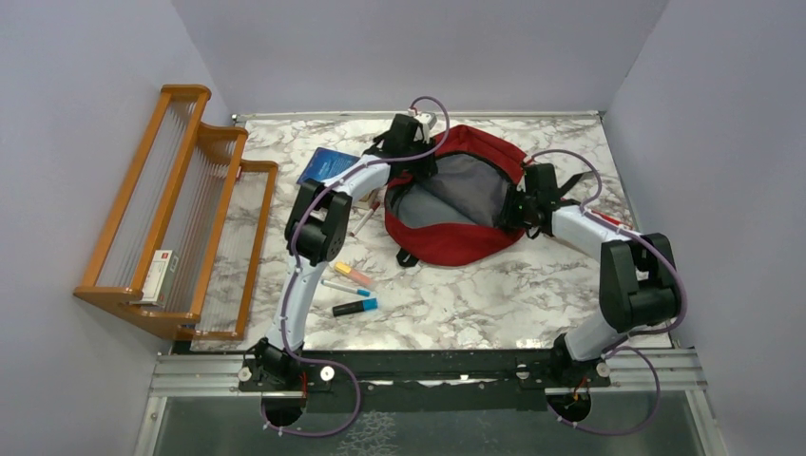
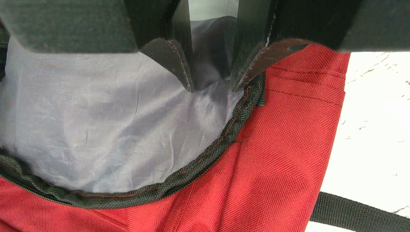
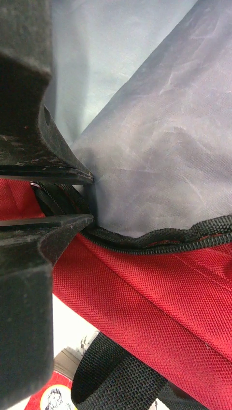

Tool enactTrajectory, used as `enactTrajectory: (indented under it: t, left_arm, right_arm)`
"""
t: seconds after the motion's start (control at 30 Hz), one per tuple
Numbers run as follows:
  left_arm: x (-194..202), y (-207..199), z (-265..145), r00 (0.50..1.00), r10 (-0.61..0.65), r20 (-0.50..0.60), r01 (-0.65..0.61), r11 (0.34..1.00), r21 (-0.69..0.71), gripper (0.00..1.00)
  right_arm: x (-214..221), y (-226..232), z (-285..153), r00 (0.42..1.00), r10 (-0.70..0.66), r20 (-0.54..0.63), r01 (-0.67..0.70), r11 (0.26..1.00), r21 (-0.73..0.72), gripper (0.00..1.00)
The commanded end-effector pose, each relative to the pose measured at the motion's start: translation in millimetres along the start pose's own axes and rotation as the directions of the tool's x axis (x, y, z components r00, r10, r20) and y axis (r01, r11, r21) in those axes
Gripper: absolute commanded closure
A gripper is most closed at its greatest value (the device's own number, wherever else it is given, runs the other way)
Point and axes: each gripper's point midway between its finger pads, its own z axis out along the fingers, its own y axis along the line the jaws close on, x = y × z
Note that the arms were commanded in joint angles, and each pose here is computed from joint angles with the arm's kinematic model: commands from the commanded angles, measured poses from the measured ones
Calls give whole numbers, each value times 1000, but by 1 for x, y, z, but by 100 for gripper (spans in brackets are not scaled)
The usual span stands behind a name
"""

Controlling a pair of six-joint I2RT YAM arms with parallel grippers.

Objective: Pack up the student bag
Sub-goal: Unzip the student bag at the center of the board, then move the book to the center of the board.

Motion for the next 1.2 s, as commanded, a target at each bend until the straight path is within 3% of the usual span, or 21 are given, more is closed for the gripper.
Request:
enactTrajectory:
  t: [0.0, 0.27, 0.37, 0.43, 0.6, 0.73, 0.87, 1.17]
  left_arm:
    - [-1, -1, -1, 999, 30, -25, -30, 999, 16, 63]
    - [-79, -31, -61, 991, 52, 127, -57, 998, 33, 33]
    - [-92, -44, -86, 987, 44, 157, -53, 997, 52, 30]
    - [-94, -48, -100, 985, 42, 165, -51, 997, 53, 28]
    - [-85, -48, -134, 984, 51, 169, -54, 998, 16, 27]
    - [-67, -41, -152, 986, 75, 152, -72, 997, -25, 26]
    - [-57, -35, -160, 985, 95, 140, -88, 994, -59, 25]
    - [-56, -37, -163, 986, 95, 138, -89, 995, -51, 25]
  right_arm:
    - [3, -2, 1, 1000, 2, -25, -2, 1000, -6, 66]
    - [-68, 31, -65, 979, 15, 203, 10, 993, -121, 51]
    - [-86, 29, -89, 956, 41, 289, -11, 994, -105, 47]
    - [-92, 20, -99, 939, 68, 338, -49, 997, -64, 39]
    - [-83, -12, -103, 892, 191, 410, -231, 972, 49, 25]
    - [-67, -39, -99, 822, 371, 432, -469, 871, 144, 21]
    - [-46, -65, -99, 705, 526, 476, -681, 690, 246, 18]
    - [-19, -100, -107, 516, 604, 607, -849, 455, 269, 18]
